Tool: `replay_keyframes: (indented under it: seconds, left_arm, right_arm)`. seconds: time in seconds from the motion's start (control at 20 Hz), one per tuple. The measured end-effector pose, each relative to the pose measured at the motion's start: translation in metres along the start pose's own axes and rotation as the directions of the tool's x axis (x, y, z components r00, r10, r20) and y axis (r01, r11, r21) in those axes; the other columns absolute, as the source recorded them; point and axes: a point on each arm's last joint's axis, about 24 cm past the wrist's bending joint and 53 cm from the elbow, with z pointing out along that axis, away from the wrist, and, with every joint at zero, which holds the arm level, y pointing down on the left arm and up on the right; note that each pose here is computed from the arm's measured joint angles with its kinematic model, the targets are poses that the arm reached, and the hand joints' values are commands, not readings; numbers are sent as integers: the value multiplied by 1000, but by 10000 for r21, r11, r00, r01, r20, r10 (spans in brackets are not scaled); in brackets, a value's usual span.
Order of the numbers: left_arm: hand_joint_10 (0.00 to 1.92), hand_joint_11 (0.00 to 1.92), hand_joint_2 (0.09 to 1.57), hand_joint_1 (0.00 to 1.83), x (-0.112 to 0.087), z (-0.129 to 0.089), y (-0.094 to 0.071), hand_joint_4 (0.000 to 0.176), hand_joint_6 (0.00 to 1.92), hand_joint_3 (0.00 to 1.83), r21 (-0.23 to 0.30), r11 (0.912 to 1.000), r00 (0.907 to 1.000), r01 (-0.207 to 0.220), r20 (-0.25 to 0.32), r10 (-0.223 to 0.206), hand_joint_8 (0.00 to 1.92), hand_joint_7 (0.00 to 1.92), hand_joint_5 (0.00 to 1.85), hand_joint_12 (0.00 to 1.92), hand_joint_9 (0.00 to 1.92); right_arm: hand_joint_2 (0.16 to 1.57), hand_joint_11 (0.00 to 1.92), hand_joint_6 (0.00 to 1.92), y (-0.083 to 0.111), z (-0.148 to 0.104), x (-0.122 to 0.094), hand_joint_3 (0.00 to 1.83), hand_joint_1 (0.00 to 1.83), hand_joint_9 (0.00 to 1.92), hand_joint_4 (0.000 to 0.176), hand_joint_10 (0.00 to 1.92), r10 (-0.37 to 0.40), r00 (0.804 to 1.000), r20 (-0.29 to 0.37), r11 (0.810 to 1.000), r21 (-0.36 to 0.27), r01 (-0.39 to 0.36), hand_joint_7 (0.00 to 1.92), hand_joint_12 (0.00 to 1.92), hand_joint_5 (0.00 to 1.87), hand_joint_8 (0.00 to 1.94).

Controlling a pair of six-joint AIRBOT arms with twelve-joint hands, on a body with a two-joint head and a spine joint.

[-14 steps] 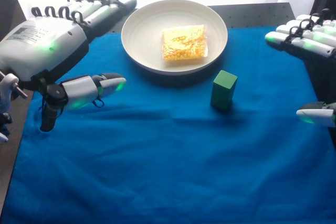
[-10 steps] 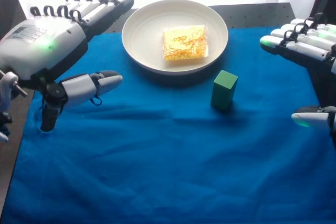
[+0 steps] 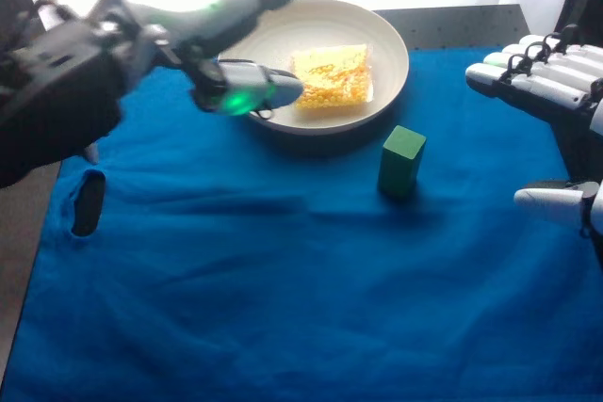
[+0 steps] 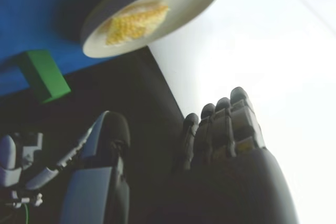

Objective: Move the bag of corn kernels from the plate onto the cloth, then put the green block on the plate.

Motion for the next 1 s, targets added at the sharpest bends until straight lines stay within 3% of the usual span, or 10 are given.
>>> replay_keyframes:
  seconds: [0.1, 0.15, 0.3, 0.5, 0.6, 0.65, 0.75, 0.85, 0.9, 1.0]
  left_arm:
    - [4, 0, 1199, 733, 14, 13, 5, 44, 0, 0, -248, 9996, 9984, -153, -552, 139, 0, 2, 0, 565, 20]
    - [0, 0, 1199, 722, 21, 20, 10, 47, 0, 0, -411, 9992, 9971, 10, -765, -41, 0, 0, 0, 467, 3]
    - [0, 0, 1183, 737, 36, 36, 18, 69, 0, 0, -704, 9973, 9927, 219, -1165, -300, 0, 0, 0, 35, 0]
    - [0, 0, 1182, 714, 51, 46, 16, 40, 0, 0, -941, 9951, 9871, 291, -1541, -434, 0, 0, 0, 0, 0]
    - [0, 0, 1191, 727, 53, 51, 26, 38, 0, 3, -1230, 9908, 9850, 563, -1552, -753, 0, 0, 0, 0, 0]
    - [0, 0, 1205, 731, 54, 54, 32, 25, 0, 9, -1393, 9879, 9834, 684, -1575, -903, 0, 0, 0, 0, 0]
    - [4, 48, 1242, 728, 59, 60, 38, 41, 4, 23, -1607, 9823, 9795, 963, -1604, -1222, 0, 0, 10, 23, 11]
    - [14, 1, 1325, 830, 62, 61, 39, 21, 16, 0, -1686, 9794, 9762, 1108, -1667, -1391, 10, 64, 102, 529, 102]
    - [133, 85, 1322, 975, 64, 61, 42, 0, 34, 0, -1804, 9748, 9732, 1315, -1636, -1615, 18, 195, 230, 1193, 388]
    - [569, 350, 1341, 1020, 61, 61, 47, 0, 27, 0, -1936, 9690, 9716, 1538, -1488, -1839, 7, 333, 421, 1493, 558]
  right_arm:
    - [1297, 0, 0, -1, 0, 1, 12, 466, 0, 4, 0, 11, 10000, -20, 10000, 28, -11, 0, 0, 0, 0]
    - [1318, 0, 0, -1, 0, 1, 20, 390, 0, 33, 0, 8, 10000, -25, 10000, 29, -8, 0, 0, 0, 0]
    - [1311, 0, 0, 0, 1, 3, 10, 445, 0, 30, 0, 47, 10000, -66, 10000, 18, -47, 0, 0, 0, 0]
    - [1330, 0, 0, 0, 2, 6, 13, 475, 0, 49, 0, 99, 9999, -108, 9999, 24, -99, 0, 0, 0, 0]
    - [1341, 0, 0, 0, 2, 7, 13, 475, 0, 37, 0, 121, 9999, -122, 9999, 4, -121, 0, 0, 0, 0]
    - [1344, 0, 0, 0, 2, 8, 11, 513, 0, 39, 0, 135, 9998, -143, 9999, 9, -135, 0, 0, 0, 0]
    - [1346, 0, 0, 0, 3, 8, 9, 533, 0, 37, 0, 162, 9998, -151, 9999, 2, -162, 0, 0, 0, 0]
    - [1362, 0, 0, 0, 3, 8, 13, 513, 0, 26, 0, 178, 9997, -145, 9998, 8, -178, 0, 0, 0, 0]
    - [1366, 0, 0, 0, 3, 8, 11, 520, 0, 21, 0, 183, 9997, -144, 9998, 3, -183, 0, 0, 0, 0]
    - [1376, 0, 0, 0, 2, 9, 14, 524, 0, 21, 0, 188, 9997, -165, 9998, 20, -188, 0, 0, 0, 0]
